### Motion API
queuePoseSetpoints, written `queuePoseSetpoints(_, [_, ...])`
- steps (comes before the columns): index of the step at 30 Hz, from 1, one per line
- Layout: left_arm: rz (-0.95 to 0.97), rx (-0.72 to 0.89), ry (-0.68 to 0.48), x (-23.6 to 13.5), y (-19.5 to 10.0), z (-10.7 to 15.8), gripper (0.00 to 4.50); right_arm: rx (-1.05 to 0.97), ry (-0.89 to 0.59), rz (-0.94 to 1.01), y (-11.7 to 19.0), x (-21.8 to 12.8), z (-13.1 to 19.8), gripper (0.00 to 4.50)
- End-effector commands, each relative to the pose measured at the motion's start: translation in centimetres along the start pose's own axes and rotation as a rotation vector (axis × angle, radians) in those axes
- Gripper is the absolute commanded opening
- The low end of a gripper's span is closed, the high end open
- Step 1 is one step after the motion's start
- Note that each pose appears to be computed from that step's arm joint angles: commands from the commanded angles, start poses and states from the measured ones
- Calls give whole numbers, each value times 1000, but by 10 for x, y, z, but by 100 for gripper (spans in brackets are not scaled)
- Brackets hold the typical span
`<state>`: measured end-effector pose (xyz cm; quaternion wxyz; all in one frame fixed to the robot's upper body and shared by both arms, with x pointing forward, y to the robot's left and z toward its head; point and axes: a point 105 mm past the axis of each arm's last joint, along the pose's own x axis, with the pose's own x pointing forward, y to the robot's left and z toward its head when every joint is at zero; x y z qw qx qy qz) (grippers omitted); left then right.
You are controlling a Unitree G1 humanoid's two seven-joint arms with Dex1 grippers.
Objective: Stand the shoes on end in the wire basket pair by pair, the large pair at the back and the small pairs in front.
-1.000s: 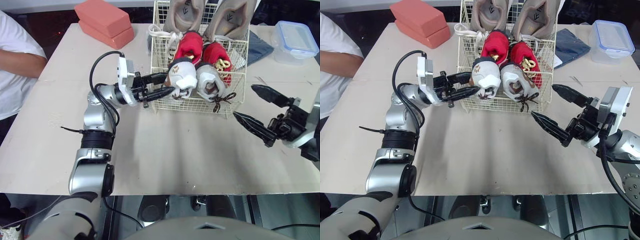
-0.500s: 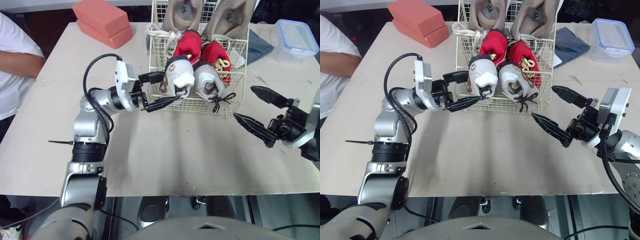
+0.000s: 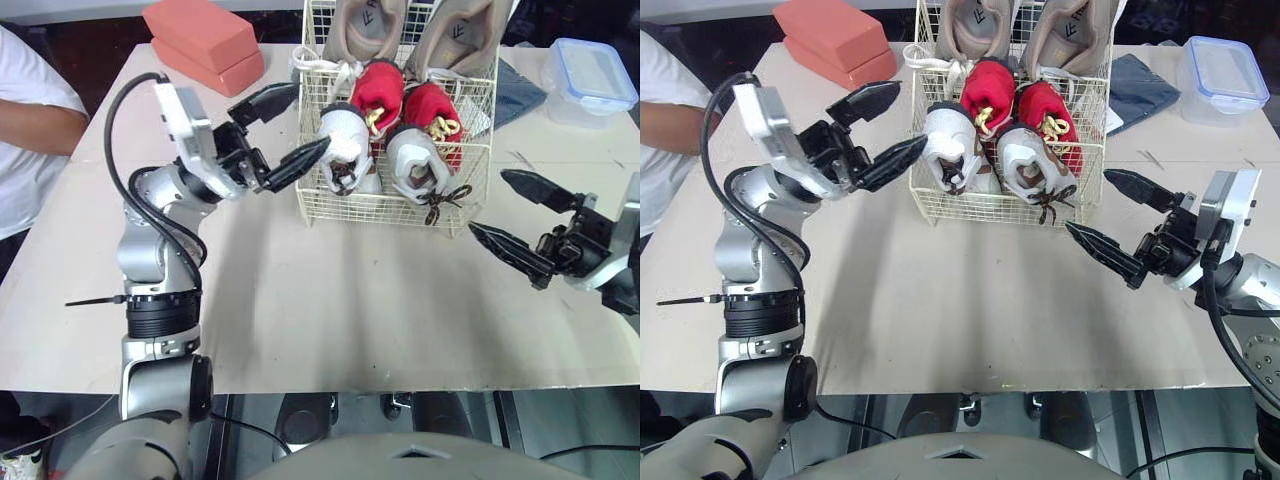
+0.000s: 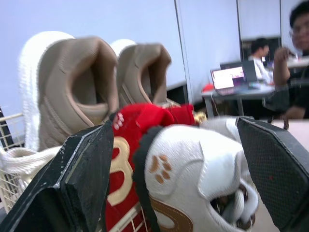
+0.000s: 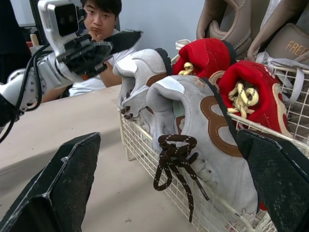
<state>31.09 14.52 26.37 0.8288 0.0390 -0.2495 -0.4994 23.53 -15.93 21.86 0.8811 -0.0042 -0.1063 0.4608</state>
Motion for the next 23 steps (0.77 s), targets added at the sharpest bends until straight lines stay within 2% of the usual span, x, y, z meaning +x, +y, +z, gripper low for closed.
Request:
queuePoseSetpoints(1, [40,-58,23,-18,-1,14,440,-29,-17,-20,-2,-7,3,450])
queuePoseSetpoints(5, [122,-216,246,-58,-14,-12,440,-30,39,-78,-12,-27,-12,450])
queuePoseSetpoints(6, [167,-241,269,-68,-14,-17,440,-33,62,-87,-13,-32,-18,450])
queuePoseSetpoints(7, [235,-251,302,-81,-12,-24,440,-29,80,-97,-16,-37,-24,450])
queuePoseSetpoints(12, [310,-232,493,-121,-27,-54,440,-21,157,-143,-28,-57,-48,450])
queuePoseSetpoints(15, [351,-206,569,-138,-34,-70,440,-62,249,-189,-39,-70,-73,450])
queuePoseSetpoints(19, [338,-214,591,-145,-48,-84,440,-59,352,-203,-43,-82,-104,450])
queuePoseSetpoints(23, [332,-195,611,-148,-54,-94,440,-39,357,-191,-45,-84,-113,450])
